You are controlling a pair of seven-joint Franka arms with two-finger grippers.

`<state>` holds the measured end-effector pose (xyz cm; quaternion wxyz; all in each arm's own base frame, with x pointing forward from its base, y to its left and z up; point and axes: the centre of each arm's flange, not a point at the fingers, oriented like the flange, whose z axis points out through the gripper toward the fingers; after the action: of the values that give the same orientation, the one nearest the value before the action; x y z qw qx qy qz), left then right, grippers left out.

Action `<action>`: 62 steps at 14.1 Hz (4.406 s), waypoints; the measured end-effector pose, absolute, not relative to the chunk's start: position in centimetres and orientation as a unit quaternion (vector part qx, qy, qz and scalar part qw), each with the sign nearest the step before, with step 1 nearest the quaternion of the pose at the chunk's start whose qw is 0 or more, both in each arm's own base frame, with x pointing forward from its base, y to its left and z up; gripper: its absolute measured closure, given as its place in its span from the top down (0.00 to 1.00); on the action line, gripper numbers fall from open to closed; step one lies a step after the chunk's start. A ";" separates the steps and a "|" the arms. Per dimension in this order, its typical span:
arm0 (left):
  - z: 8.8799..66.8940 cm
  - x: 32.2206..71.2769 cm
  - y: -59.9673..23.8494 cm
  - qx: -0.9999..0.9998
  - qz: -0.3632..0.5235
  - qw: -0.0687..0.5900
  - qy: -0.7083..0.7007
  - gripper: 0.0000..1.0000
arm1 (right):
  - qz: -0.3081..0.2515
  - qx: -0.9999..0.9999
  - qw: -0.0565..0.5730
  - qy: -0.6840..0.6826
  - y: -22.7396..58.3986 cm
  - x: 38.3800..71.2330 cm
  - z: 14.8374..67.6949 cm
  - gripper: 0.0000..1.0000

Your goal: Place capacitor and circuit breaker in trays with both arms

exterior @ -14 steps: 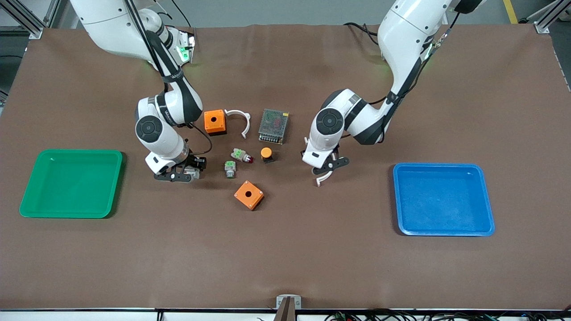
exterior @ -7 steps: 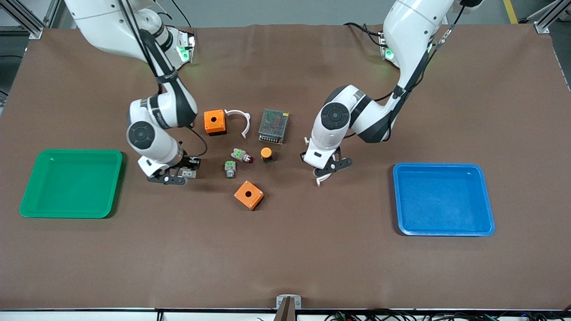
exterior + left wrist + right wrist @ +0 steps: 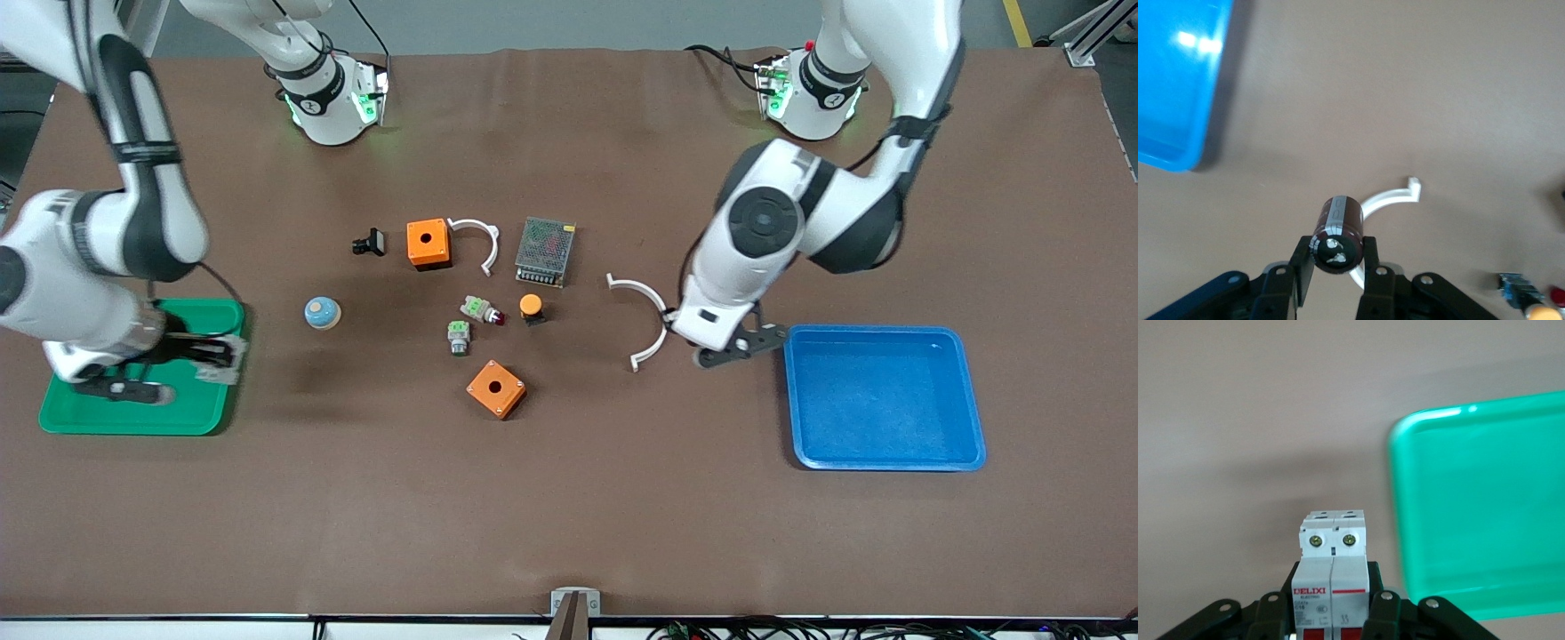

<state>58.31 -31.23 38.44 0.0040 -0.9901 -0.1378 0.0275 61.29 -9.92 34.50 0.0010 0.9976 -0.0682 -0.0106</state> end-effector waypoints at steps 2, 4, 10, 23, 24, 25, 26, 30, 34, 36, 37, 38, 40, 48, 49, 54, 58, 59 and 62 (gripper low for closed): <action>38.7 60.5 -26.3 -0.992 0.035 0.007 -0.123 0.34 | -0.001 0.998 0.005 -0.066 -17.4 60.3 32.6 0.40; 38.5 62.4 -21.0 -0.993 0.040 0.007 -0.114 0.34 | -0.003 0.998 0.008 -0.063 -22.5 59.0 29.5 0.40; 36.5 65.3 -8.2 -0.995 0.057 0.009 -0.077 0.34 | -0.017 0.998 0.010 -0.064 -30.2 55.8 21.5 0.40; 22.7 67.3 2.5 -0.996 0.068 0.021 -0.051 0.34 | -0.014 0.999 -0.001 -0.049 -28.3 57.0 20.5 0.40; 22.5 67.4 2.5 -0.996 0.065 0.020 -0.050 0.34 | -0.013 0.999 -0.001 -0.048 -28.2 57.1 20.5 0.46; 22.4 67.5 2.4 -0.997 0.062 0.019 -0.050 0.34 | -0.012 0.999 -0.001 -0.047 -28.2 57.3 20.6 0.55; 22.3 67.5 2.4 -0.997 0.062 0.019 -0.050 0.34 | -0.008 0.999 0.000 -0.046 -28.1 57.6 21.0 0.64; 22.1 67.4 2.3 -0.997 0.064 0.018 -0.049 0.34 | -0.009 1.000 -0.004 -0.025 -26.5 60.6 24.0 1.00; 21.7 67.3 2.1 -0.996 0.067 0.017 -0.048 0.34 | -0.055 0.998 -0.020 -0.036 -21.7 64.6 30.4 1.00; 21.6 67.2 2.1 -0.996 0.068 0.017 -0.048 0.34 | -0.070 0.996 -0.020 -0.052 -17.8 65.9 33.3 1.00; 21.6 67.2 2.1 -0.996 0.068 0.017 -0.048 0.34 | -0.078 0.995 -0.019 -0.058 -15.7 66.3 34.5 1.00; 21.6 67.2 2.1 -0.996 0.068 0.017 -0.048 0.39 | -0.088 0.994 -0.017 -0.060 -13.7 66.3 35.5 1.00; 22.0 67.4 2.1 -0.997 0.064 0.017 -0.048 0.58 | -0.100 0.994 -0.010 -0.047 -10.2 66.1 37.7 1.00; 40.2 64.5 2.1 -0.995 0.062 0.053 -0.058 0.97 | -0.100 0.995 0.005 -0.003 -4.2 62.3 49.7 1.00; 42.5 63.6 1.5 -0.995 0.060 0.045 -0.060 0.97 | -0.100 0.995 0.004 -0.003 -4.2 61.7 51.0 1.00; 52.0 59.3 0.0 -0.998 0.046 0.017 -0.043 0.99 | -0.096 0.995 0.004 -0.004 -4.2 60.5 56.2 1.00; 56.7 57.1 0.1 -0.998 0.019 -0.012 -0.055 1.00 | -0.085 0.996 0.005 -0.004 -4.1 60.4 58.4 1.00; 57.4 56.8 0.6 -0.998 0.017 -0.014 -0.058 1.00 | -0.079 0.997 0.005 -0.004 -4.1 60.4 59.1 1.00; 60.0 56.2 1.4 -0.999 0.018 -0.016 -0.049 1.00 | -0.068 0.998 0.006 -0.005 -4.1 60.4 60.6 1.00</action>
<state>56.24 1.39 59.98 -0.0163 -0.9985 -0.0486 0.0179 60.38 -4.10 60.59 0.0057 0.9977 -0.0045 -0.0676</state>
